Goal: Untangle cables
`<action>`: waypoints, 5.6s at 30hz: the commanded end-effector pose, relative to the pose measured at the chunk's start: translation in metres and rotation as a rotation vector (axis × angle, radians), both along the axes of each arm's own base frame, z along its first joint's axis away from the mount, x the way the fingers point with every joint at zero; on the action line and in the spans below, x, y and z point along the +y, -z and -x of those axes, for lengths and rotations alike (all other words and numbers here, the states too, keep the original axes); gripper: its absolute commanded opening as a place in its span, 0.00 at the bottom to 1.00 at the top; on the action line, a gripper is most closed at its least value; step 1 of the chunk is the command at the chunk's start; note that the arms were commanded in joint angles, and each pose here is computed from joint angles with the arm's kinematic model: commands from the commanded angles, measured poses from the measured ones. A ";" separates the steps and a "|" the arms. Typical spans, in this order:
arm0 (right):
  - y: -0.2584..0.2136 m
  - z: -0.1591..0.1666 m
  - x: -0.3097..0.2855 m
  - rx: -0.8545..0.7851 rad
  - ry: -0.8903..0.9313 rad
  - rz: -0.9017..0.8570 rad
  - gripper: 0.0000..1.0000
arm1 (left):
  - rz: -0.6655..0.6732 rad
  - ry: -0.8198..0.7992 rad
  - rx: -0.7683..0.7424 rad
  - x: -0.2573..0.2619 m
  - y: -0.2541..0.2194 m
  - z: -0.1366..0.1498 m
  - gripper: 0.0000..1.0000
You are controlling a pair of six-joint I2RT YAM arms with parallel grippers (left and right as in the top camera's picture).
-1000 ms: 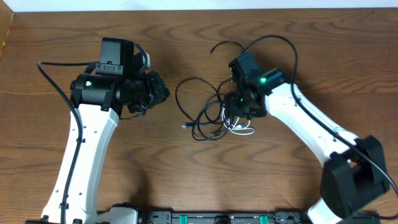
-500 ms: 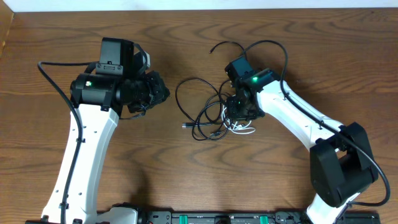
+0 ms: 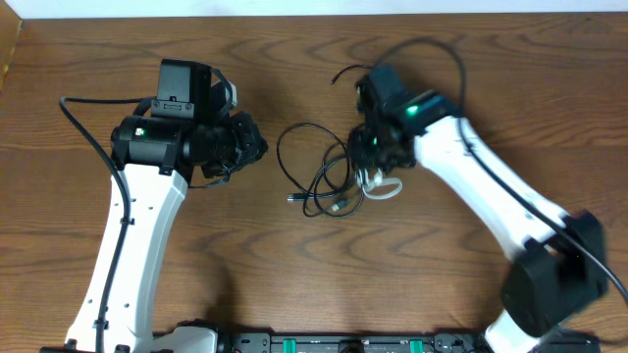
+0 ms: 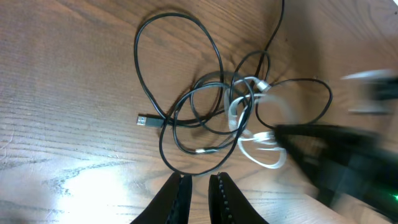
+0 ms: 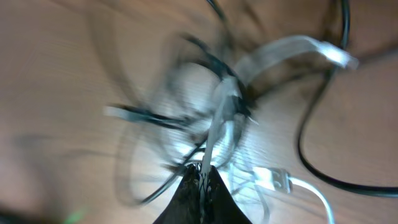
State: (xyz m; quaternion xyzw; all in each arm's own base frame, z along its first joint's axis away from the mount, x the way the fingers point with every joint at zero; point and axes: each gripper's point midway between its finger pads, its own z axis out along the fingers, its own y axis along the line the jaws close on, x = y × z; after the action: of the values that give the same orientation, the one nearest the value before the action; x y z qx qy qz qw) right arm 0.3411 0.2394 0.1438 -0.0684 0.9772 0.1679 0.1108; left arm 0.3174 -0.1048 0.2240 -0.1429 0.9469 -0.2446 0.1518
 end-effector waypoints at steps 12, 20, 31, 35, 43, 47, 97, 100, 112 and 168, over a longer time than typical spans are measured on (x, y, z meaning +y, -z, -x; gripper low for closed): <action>-0.214 -0.013 -0.031 -0.610 0.076 -0.122 0.02 | -0.003 -0.001 0.011 0.000 0.003 0.000 0.17; -0.237 0.018 0.030 -0.518 -0.165 -0.463 0.01 | -0.002 -0.001 0.010 0.000 0.003 0.000 0.17; -0.146 -0.018 -0.009 -0.461 0.042 -0.034 0.01 | -0.003 -0.001 0.011 0.000 0.003 0.001 0.17; -0.166 -0.005 0.027 -0.418 -0.081 -0.259 0.01 | -0.003 0.000 0.010 0.000 0.003 0.000 0.17; -0.326 0.017 0.004 -0.700 -0.131 -0.570 0.01 | -0.004 0.003 0.010 0.000 0.003 0.001 0.17; -0.341 0.029 -0.021 -0.807 -0.136 -0.480 0.01 | -0.004 0.003 0.009 0.000 0.003 0.001 0.17; -0.314 0.040 0.058 -0.439 -0.265 -0.906 0.02 | 0.067 0.169 0.073 -0.049 0.031 -0.006 0.56; -0.317 0.040 0.053 -0.449 -0.257 -0.906 0.02 | -0.011 0.136 0.083 -0.037 0.043 -0.012 0.52; -0.306 0.018 -0.004 -0.573 -0.111 -0.718 0.02 | -0.177 0.005 0.123 -0.005 0.057 -0.013 0.52; -0.150 -0.028 0.027 -0.306 -0.307 -0.366 0.01 | 0.004 0.059 0.125 -0.035 0.045 -0.012 0.53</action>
State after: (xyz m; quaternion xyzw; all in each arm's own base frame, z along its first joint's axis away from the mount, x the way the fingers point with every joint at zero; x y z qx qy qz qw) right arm 0.3939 0.2582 0.2271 -0.2002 0.9151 0.2892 0.1969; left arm 0.3336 -0.1314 0.1744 -0.1376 0.9624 -0.2141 0.0954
